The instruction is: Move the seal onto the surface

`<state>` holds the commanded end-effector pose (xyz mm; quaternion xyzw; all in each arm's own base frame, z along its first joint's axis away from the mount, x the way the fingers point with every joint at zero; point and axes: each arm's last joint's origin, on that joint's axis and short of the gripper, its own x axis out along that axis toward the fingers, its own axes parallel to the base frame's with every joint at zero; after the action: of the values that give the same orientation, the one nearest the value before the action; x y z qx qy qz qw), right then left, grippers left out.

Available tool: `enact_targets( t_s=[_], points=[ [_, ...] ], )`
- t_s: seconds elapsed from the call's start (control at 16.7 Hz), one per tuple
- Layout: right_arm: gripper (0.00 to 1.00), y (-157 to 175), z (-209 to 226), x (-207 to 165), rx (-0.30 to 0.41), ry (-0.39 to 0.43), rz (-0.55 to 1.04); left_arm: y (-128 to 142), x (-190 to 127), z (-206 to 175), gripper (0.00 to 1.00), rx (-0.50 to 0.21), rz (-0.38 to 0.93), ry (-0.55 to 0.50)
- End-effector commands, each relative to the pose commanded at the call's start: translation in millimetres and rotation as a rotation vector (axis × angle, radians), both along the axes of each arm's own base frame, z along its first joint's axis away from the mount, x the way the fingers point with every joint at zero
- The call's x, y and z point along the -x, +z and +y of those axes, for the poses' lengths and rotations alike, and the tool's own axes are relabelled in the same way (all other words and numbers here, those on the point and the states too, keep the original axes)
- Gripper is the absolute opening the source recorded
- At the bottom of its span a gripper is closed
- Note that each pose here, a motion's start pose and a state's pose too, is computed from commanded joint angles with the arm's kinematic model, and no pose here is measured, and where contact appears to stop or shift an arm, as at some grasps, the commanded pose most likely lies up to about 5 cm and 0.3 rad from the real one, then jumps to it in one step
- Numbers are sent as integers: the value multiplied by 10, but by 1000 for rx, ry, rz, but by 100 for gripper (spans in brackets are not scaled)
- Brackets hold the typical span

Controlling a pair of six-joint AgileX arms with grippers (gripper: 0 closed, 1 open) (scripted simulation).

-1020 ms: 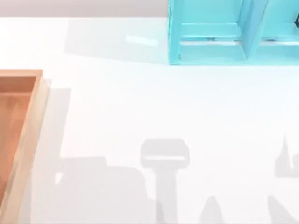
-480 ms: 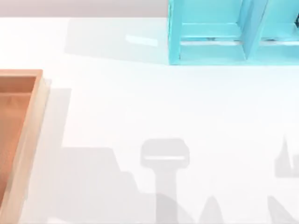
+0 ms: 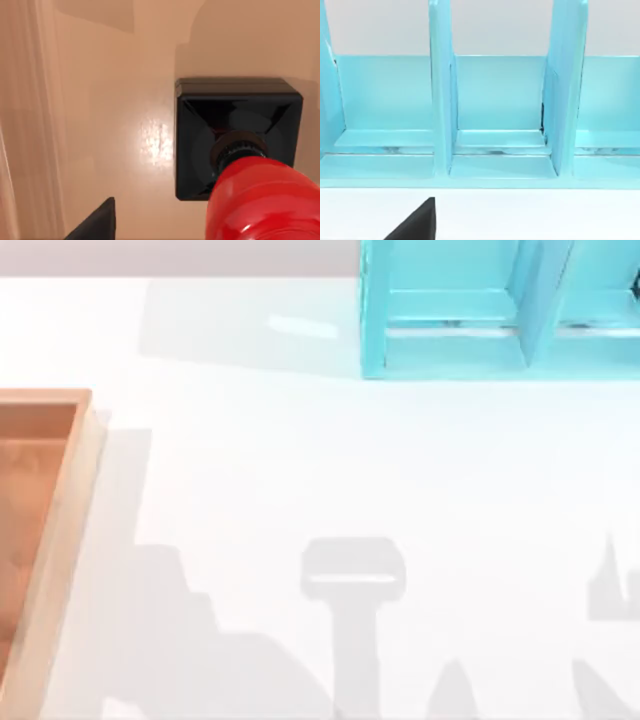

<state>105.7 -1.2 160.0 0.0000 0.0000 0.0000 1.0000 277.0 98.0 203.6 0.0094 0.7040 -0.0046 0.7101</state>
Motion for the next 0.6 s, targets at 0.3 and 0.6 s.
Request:
enact_targets(
  t_s=[0.3,0.6],
  points=[
    [100,0,0,0,0,0,0,-435,52,-10,100,3,10,0],
    [100,0,0,0,0,0,0,-441,53,-11,92,3,10,0]
  ],
)
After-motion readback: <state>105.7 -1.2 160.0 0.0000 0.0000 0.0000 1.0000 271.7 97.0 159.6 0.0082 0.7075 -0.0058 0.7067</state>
